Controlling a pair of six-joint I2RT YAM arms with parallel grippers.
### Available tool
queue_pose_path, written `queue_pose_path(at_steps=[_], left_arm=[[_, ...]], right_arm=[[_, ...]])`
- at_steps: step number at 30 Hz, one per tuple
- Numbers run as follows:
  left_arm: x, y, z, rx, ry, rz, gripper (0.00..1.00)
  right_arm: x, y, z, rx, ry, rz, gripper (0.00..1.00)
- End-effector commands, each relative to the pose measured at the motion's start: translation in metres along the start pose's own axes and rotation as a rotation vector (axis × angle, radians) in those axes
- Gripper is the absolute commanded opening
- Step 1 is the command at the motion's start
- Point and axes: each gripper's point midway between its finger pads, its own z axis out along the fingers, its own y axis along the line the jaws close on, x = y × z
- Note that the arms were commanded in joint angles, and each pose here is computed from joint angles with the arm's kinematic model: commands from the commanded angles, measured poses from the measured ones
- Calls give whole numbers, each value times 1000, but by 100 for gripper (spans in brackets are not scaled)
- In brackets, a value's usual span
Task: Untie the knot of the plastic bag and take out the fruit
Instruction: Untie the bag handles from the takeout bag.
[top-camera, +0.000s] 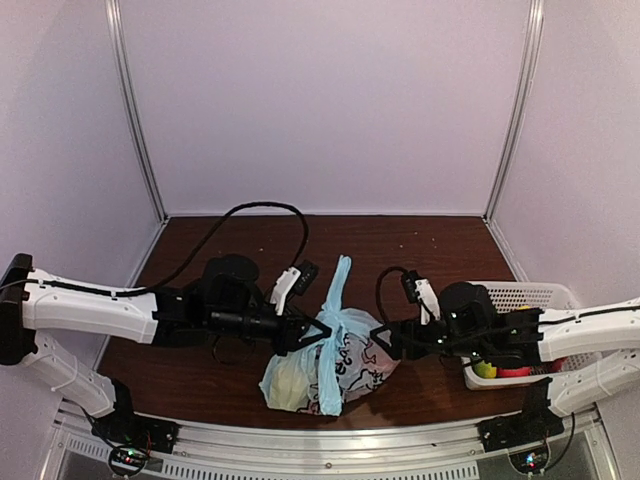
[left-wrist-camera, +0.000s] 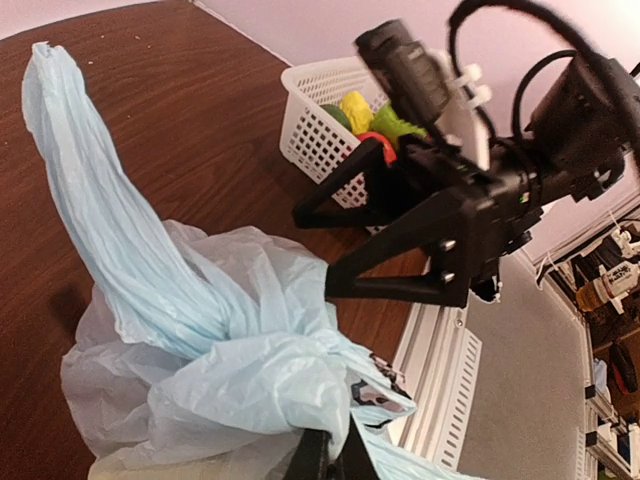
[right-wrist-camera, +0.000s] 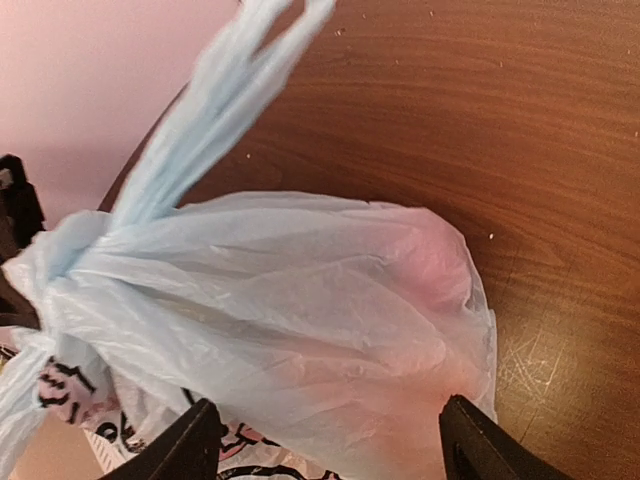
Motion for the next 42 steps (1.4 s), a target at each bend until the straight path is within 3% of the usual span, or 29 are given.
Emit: queue_pose_path(at_steps=[1, 7, 14, 23, 34, 38, 42], left_arm=[[-13, 2, -9, 0, -73, 39, 0], [-8, 4, -6, 2, -67, 35, 0], [-8, 2, -5, 12, -65, 37, 0], [-5, -1, -3, 34, -41, 37, 0], [-6, -3, -2, 41, -41, 41, 0], [-6, -3, -3, 41, -39, 42, 0], [-6, -3, -5, 39, -42, 44, 0]], right_arm=[[-20, 10, -27, -36, -52, -36, 79], [-22, 46, -46, -192, -12, -112, 91], [-26, 80, -38, -285, -32, -165, 93], [-24, 96, -15, -295, 7, -215, 93], [-14, 79, 10, -215, 10, -249, 93], [-7, 75, 16, -201, 33, -256, 89], [-9, 67, 15, -168, 18, -249, 70]])
